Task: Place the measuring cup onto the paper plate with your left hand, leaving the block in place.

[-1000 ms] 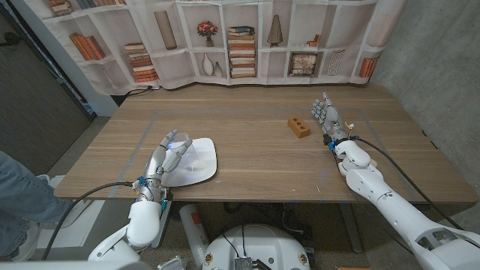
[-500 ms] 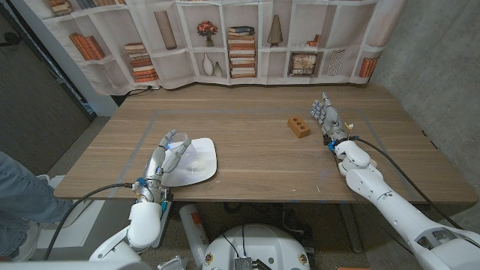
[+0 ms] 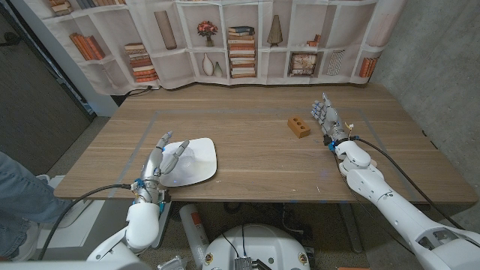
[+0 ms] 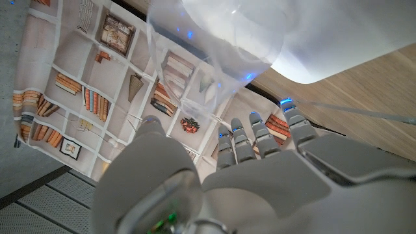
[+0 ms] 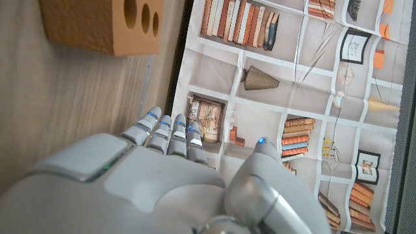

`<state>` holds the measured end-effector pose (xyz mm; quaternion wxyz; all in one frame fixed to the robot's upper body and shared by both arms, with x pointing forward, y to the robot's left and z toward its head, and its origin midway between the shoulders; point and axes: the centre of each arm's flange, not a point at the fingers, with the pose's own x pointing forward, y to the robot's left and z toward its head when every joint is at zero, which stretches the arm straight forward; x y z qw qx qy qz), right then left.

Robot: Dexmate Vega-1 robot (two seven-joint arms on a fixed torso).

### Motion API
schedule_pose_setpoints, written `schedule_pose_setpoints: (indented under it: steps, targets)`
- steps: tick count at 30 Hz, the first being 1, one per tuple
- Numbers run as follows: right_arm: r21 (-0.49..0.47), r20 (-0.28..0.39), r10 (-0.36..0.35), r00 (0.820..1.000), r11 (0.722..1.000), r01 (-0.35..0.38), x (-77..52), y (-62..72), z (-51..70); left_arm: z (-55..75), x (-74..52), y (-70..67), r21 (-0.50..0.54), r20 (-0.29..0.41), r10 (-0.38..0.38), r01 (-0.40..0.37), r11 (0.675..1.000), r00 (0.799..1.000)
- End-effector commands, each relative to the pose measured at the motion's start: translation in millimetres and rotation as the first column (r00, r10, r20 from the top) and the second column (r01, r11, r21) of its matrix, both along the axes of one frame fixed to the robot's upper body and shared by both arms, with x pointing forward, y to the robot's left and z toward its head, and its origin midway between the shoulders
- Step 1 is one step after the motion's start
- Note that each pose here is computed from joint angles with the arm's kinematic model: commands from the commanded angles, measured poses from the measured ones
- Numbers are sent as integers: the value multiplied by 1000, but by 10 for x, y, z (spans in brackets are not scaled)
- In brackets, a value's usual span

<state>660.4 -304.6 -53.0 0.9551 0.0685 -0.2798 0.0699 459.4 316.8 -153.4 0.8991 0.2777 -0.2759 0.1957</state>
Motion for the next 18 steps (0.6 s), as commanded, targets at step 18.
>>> schedule_pose_setpoints:
  steps: [18]
  targets:
    - [21, -3, -18, 1000, 1000, 18, 2, -66, -47, 186, 78, -4, 58, -17, 34, -33, 998, 999]
